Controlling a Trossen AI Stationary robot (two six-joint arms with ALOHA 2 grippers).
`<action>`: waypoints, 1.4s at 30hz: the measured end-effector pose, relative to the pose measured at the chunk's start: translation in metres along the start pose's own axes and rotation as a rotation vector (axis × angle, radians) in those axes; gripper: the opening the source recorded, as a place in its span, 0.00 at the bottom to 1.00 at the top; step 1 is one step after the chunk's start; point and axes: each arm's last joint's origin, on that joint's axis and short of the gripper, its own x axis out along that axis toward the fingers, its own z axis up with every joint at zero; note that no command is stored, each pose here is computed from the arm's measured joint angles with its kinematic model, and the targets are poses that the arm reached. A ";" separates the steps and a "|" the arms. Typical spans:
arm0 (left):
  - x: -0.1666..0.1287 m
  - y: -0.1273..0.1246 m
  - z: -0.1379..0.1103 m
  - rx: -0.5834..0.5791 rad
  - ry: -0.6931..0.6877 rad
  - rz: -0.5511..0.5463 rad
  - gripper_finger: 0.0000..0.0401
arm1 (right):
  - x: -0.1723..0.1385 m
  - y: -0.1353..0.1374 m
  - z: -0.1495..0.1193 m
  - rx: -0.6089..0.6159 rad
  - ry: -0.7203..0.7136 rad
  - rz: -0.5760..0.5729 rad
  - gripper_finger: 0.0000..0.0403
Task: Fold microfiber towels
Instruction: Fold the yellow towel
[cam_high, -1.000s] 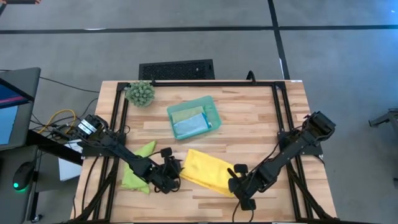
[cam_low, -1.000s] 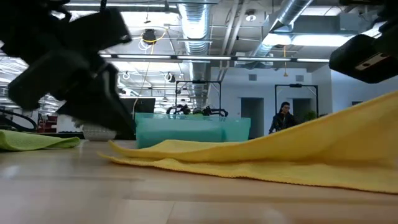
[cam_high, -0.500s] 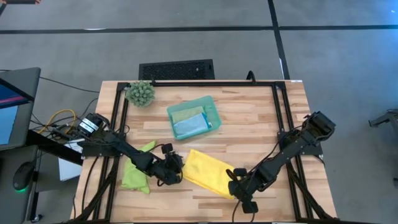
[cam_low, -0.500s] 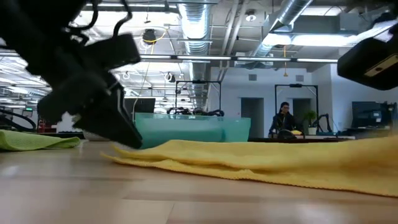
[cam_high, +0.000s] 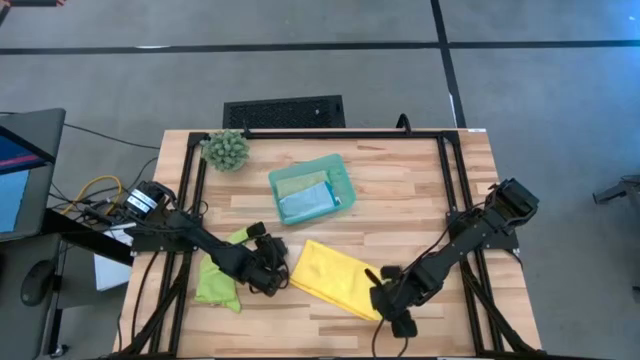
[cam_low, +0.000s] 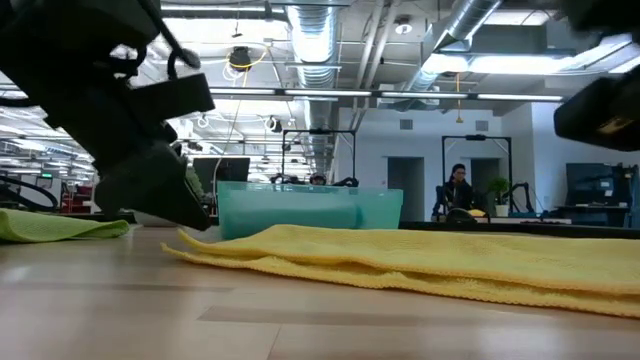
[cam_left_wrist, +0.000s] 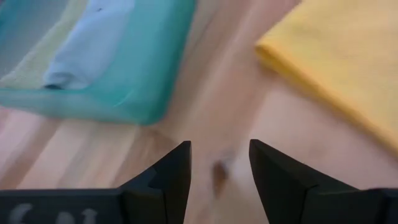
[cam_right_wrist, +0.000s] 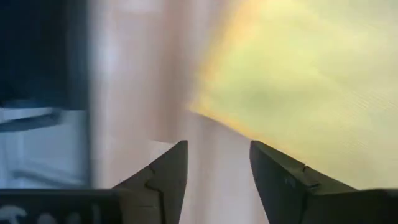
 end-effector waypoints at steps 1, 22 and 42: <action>-0.001 -0.003 0.002 0.009 0.002 -0.030 0.39 | 0.000 -0.003 -0.003 0.016 0.017 -0.051 0.48; -0.016 -0.029 0.005 0.134 -0.069 -0.284 0.39 | 0.014 -0.012 -0.021 0.059 -0.168 -0.361 0.21; -0.027 -0.046 0.024 0.189 -0.236 -0.511 0.39 | 0.006 -0.066 -0.002 0.056 -0.334 -0.759 0.06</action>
